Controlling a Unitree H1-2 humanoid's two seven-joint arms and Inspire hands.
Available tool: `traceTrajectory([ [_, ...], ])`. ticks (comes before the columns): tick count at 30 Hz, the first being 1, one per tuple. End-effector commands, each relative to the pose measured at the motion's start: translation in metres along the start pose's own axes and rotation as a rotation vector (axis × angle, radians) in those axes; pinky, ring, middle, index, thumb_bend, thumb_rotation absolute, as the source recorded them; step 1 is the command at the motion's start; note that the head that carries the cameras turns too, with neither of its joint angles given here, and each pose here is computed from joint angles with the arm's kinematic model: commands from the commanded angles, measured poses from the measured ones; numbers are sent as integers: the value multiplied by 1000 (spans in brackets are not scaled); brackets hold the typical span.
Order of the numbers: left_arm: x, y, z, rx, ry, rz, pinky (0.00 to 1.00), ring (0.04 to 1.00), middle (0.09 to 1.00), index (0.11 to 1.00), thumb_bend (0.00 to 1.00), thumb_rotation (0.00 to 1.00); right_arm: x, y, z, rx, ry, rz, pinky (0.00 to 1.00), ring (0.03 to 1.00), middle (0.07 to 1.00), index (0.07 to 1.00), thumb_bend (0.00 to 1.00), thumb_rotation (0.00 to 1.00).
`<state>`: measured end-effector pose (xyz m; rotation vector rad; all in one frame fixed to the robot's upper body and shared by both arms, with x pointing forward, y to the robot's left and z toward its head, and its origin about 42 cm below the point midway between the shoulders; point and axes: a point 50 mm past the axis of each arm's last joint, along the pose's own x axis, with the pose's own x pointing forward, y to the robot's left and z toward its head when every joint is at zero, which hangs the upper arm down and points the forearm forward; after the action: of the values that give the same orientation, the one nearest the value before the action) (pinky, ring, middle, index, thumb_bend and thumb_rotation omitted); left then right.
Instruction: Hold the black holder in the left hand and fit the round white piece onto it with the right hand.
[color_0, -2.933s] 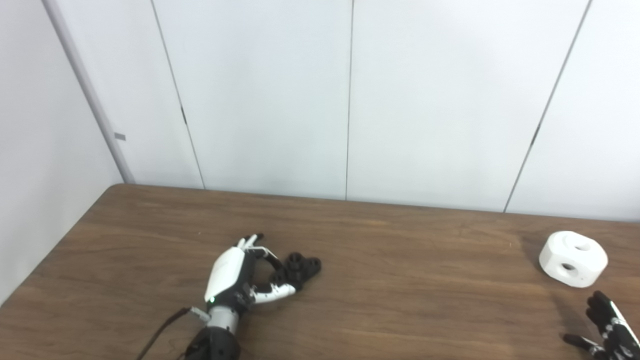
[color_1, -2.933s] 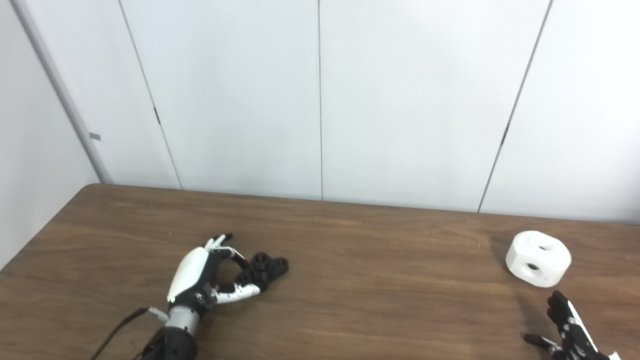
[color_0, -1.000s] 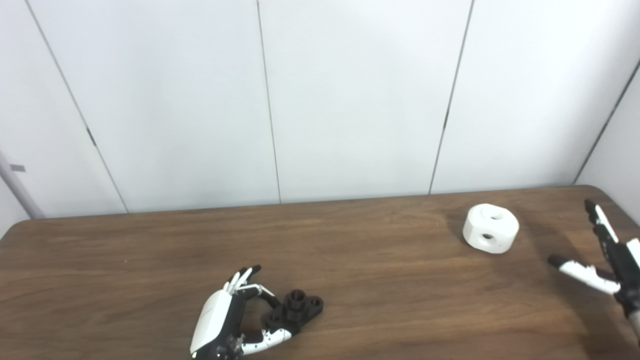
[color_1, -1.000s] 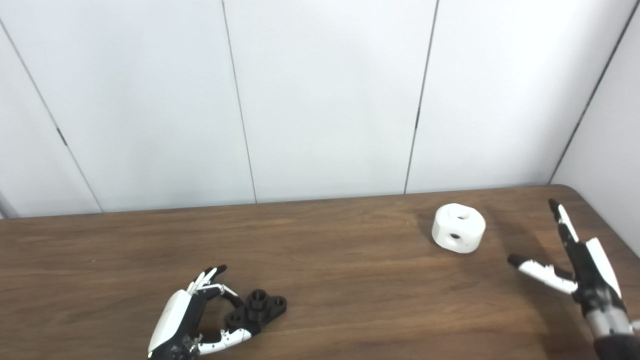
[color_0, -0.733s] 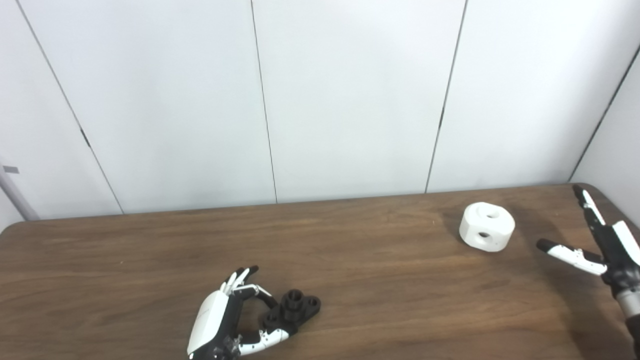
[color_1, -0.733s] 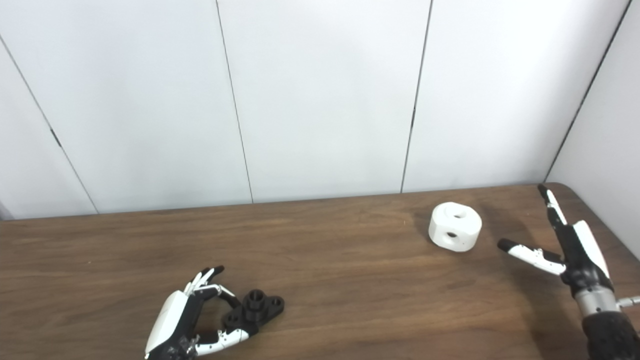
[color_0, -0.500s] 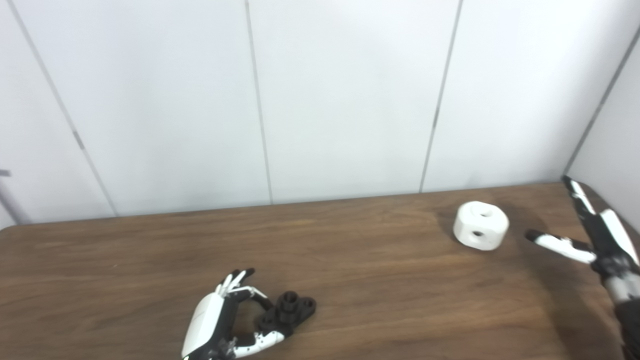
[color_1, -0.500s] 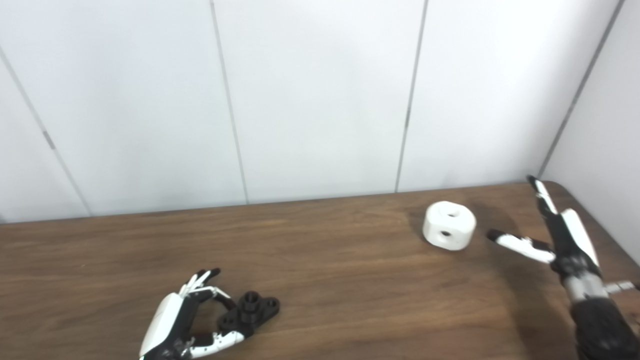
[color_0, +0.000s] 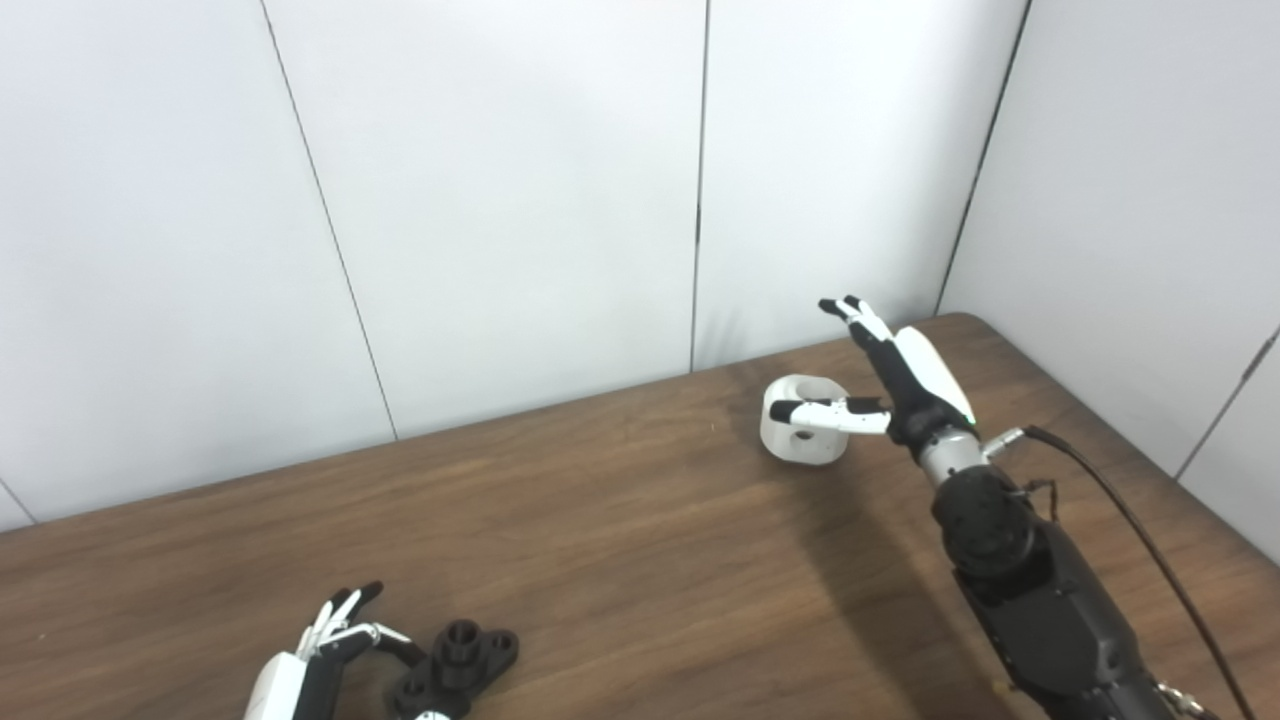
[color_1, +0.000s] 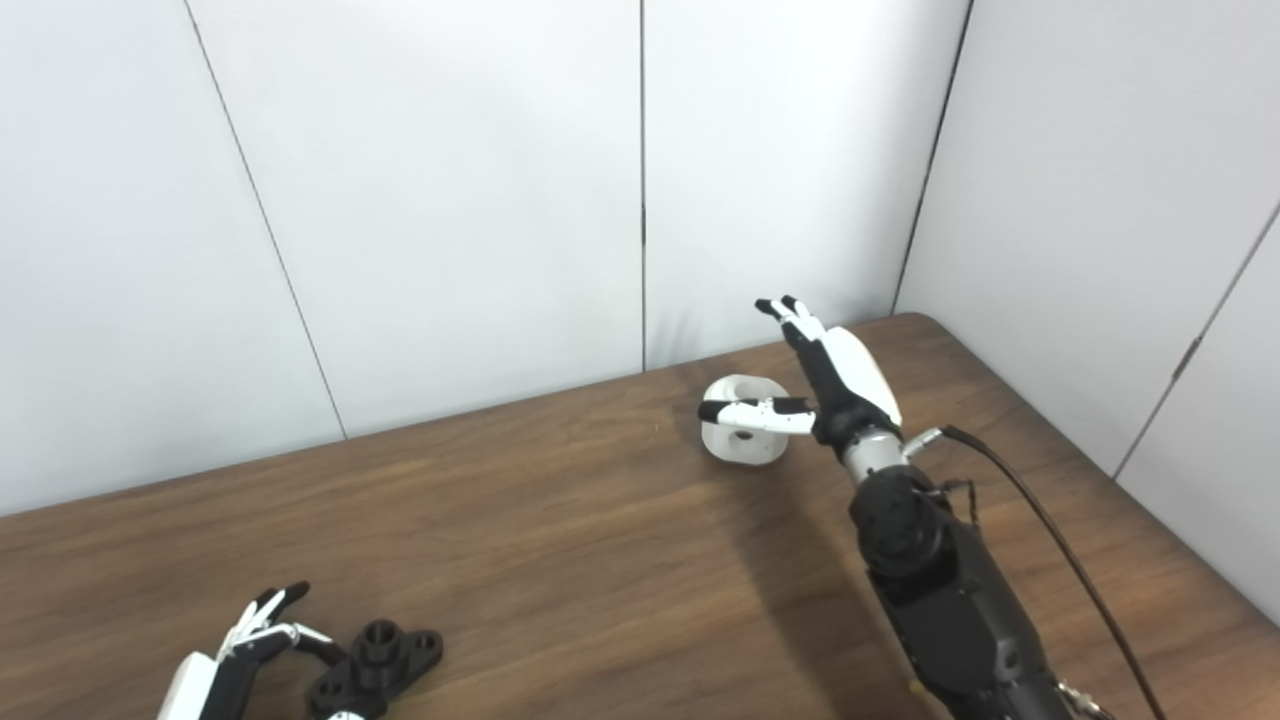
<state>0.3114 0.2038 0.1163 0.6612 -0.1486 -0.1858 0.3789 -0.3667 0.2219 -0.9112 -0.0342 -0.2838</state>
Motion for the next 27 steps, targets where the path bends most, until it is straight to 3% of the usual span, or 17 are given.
traceTrajectory([
  [1,-1,9,-15,21,40,0,1000,1000,926,482,517,37,14,-17,18,-55,-54,-46,954,1000,1000,935,1000,600],
  [12,-3,16,-16,7,32,2,1000,1000,927,483,516,35,24,-6,19,-162,-25,41,976,1000,1000,923,1000,557],
  [27,-3,23,-23,-2,30,1,1000,1000,928,483,516,34,42,-29,5,-140,-6,87,1000,1000,1000,832,1000,481],
])
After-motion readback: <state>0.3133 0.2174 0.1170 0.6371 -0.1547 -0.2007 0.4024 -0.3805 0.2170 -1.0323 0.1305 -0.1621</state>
